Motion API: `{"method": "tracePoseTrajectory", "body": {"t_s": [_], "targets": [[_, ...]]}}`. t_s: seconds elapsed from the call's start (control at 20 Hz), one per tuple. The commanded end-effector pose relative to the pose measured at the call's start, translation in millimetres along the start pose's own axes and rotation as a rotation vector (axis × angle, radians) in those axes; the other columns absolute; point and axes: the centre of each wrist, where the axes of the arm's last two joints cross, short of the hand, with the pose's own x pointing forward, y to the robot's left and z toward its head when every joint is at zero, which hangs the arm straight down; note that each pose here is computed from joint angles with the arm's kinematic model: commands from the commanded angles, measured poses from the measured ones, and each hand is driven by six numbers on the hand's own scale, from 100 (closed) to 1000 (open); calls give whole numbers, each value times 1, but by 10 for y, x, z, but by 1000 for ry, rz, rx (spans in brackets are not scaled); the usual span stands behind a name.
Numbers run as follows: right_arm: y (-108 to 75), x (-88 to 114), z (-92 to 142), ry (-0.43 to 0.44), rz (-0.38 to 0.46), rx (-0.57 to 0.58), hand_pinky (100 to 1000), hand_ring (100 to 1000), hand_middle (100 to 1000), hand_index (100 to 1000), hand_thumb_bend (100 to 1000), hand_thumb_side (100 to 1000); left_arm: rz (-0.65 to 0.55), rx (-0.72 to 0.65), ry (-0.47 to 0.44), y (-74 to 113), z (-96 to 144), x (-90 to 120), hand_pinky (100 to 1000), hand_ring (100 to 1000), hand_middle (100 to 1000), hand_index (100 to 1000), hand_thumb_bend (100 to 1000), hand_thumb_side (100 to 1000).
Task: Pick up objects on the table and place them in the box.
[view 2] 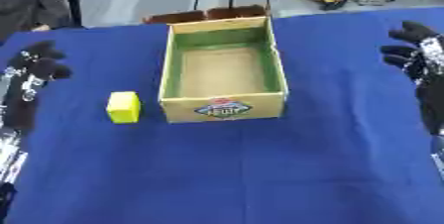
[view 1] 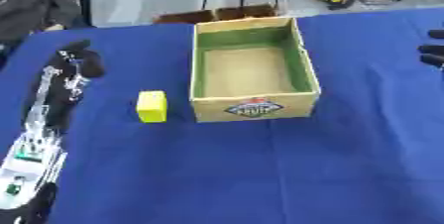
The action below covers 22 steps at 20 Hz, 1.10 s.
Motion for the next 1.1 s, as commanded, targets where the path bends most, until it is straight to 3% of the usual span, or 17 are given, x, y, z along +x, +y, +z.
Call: {"method": "tracePoseTrajectory", "body": {"t_s": [0.05, 0.15, 0.3, 0.6, 0.85, 1.1], "targets": [[-63, 79, -34, -23, 20, 4, 813, 768, 792, 903, 100, 832, -151, -60, -16, 204, -109, 153, 728, 648, 692, 851, 605, 449], [-67, 77, -32, -21, 23, 6, 813, 768, 792, 903, 100, 832, -301, -110, -11, 328, -198, 256, 746, 662, 708, 855, 428, 327], [-65, 72, -28, -18, 23, 9, 813, 769, 792, 903, 100, 832, -532, -206, -7, 457, -369, 428, 761, 676, 722, 863, 343, 237], [-58, 62, -23, -13, 26, 18, 814, 769, 792, 903, 100, 833, -876, -587, 34, 530, -709, 650, 787, 716, 757, 885, 459, 277], [-57, 54, -17, -9, 28, 25, 814, 769, 792, 903, 100, 834, -945, -852, 134, 489, -950, 618, 801, 734, 773, 894, 529, 300], [-64, 50, -12, -6, 30, 23, 814, 769, 792, 903, 100, 834, -961, -918, 167, 483, -1050, 572, 802, 735, 774, 894, 531, 300]]}}
